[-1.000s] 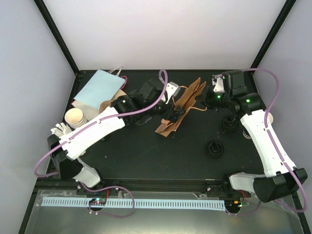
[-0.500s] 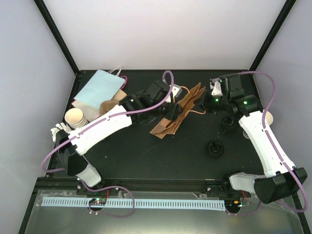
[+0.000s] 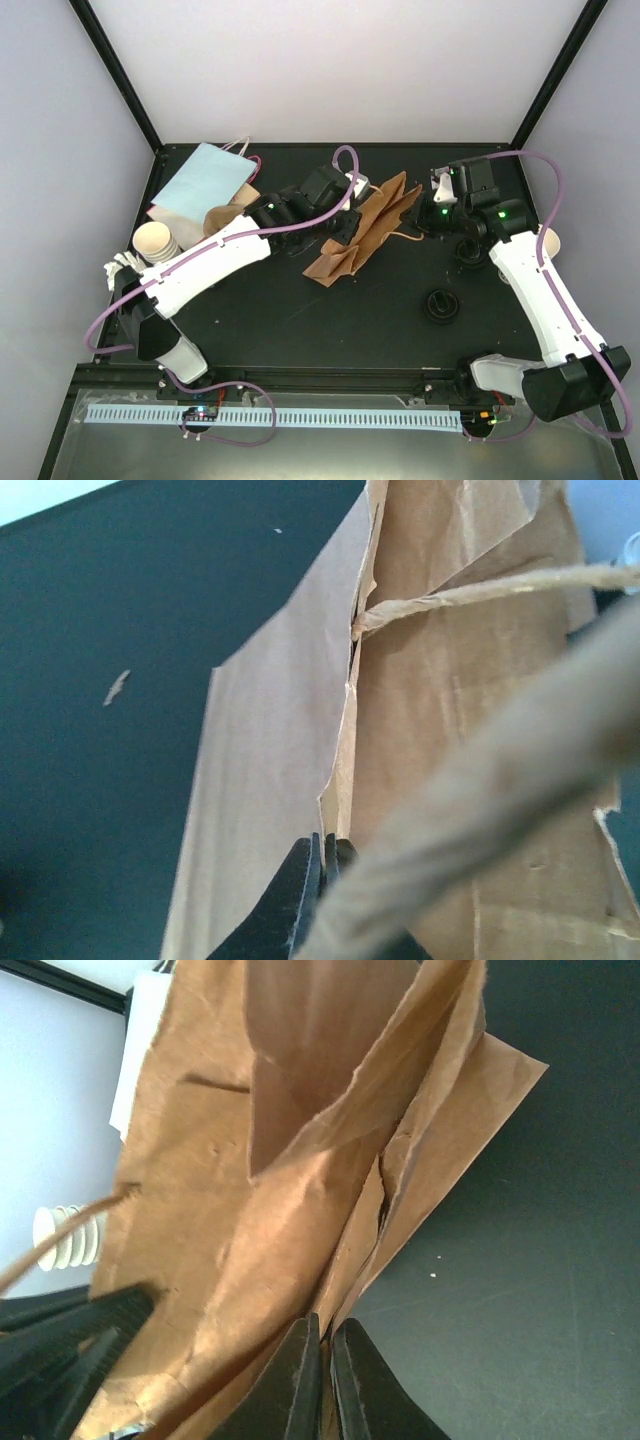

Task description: Pack the takeout coffee

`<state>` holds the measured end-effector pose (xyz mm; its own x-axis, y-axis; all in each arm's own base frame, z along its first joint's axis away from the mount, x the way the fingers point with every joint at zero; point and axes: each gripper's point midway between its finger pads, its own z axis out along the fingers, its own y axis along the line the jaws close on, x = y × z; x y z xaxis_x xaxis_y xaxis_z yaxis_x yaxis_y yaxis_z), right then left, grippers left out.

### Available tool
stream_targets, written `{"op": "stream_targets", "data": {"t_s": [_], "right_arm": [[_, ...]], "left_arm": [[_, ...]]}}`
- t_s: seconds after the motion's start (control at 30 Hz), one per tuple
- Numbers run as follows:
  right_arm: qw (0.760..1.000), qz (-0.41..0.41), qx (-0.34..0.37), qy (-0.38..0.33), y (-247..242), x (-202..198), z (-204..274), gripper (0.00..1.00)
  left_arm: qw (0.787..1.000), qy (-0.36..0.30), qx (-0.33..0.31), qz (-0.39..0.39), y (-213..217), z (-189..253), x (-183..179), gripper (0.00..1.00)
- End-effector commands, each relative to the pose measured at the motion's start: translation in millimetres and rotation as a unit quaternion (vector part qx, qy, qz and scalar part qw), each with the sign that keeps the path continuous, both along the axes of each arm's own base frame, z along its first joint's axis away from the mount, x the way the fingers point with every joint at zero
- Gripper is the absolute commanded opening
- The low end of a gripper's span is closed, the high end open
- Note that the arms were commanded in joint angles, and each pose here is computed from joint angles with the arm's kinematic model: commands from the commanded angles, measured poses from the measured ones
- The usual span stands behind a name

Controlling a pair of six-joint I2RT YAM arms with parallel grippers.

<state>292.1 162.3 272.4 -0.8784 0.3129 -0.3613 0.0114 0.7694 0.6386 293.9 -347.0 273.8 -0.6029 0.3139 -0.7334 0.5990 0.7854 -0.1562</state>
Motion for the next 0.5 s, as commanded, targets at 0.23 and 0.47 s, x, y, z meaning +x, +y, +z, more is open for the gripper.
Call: {"op": "stream_targets", "data": {"t_s": [0.23,0.47], "right_arm": [[0.999,0.004,-0.039,-0.004,-12,-13,-12,0.13],[0.998,0.034,-0.039,-0.046,-8,-15,5,0.21]], "left_arm": [[0.989,-0.112,0.065,0.067,44,47,22,0.02],[0.989,-0.123,0.043,0.067,47,58,17,0.02]]}}
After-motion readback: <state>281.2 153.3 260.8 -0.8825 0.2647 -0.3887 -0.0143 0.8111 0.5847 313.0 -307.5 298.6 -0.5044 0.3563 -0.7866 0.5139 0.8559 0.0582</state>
